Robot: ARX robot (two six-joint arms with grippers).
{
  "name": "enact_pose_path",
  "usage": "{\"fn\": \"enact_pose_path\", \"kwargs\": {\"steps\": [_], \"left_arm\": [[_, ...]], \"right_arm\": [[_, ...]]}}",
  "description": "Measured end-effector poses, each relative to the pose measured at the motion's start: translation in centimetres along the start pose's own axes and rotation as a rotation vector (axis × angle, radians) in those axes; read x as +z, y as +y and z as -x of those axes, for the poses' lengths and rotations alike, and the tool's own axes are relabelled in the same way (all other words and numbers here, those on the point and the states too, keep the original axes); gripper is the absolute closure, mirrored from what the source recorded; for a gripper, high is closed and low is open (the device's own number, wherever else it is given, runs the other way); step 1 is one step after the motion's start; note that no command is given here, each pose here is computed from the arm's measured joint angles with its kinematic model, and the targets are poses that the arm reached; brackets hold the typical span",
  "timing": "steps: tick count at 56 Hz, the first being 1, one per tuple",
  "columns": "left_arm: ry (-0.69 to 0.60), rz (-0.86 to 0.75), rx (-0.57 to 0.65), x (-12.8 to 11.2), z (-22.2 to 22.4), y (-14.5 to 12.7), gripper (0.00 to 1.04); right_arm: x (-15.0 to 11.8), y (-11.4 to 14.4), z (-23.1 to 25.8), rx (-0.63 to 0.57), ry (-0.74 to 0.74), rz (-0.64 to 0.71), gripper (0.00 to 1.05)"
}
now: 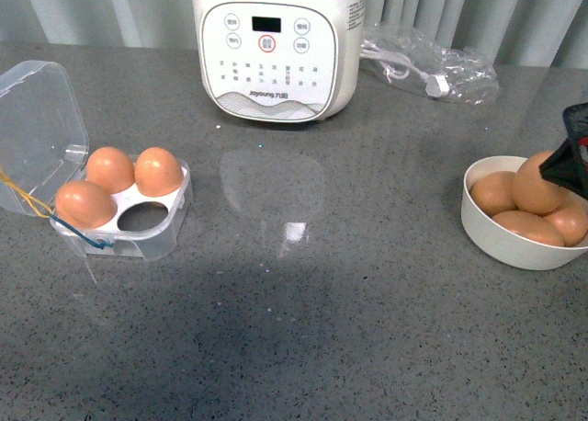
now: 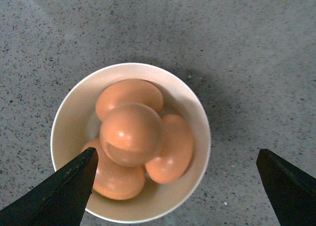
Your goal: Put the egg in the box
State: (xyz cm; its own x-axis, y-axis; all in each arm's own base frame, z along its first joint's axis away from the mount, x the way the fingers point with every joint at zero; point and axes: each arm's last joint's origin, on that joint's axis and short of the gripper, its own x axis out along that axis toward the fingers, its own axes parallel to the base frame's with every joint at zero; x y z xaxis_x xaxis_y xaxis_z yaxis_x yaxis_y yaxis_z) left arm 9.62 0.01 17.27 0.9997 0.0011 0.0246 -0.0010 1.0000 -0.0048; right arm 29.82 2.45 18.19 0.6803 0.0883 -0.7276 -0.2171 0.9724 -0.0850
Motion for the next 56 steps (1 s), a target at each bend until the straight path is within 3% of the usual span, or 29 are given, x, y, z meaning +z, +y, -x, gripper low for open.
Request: {"fn": "enact_pose_path", "kwargs": {"steps": [27, 35, 45, 56], "left_arm": [[0.0, 0.0, 0.0, 0.0, 0.0, 0.0, 0.07], [0.0, 0.0, 0.0, 0.0, 0.0, 0.0, 0.07], [0.0, 0.0, 0.0, 0.0, 0.0, 0.0, 0.07], [0.0, 0.0, 0.0, 0.0, 0.0, 0.0, 0.07]], "right_arm": [[0.3, 1.5, -4.5, 0.01, 0.103, -0.03, 0.08], [0.3, 1.4, -4.8, -0.013, 0.101, -0.027, 0.34], [0.4, 1.5, -4.8, -0.012, 0.093, -0.016, 0.58], [0.9, 1.7, -4.1, -0.015, 0.063, 0.001, 0.61]]}}
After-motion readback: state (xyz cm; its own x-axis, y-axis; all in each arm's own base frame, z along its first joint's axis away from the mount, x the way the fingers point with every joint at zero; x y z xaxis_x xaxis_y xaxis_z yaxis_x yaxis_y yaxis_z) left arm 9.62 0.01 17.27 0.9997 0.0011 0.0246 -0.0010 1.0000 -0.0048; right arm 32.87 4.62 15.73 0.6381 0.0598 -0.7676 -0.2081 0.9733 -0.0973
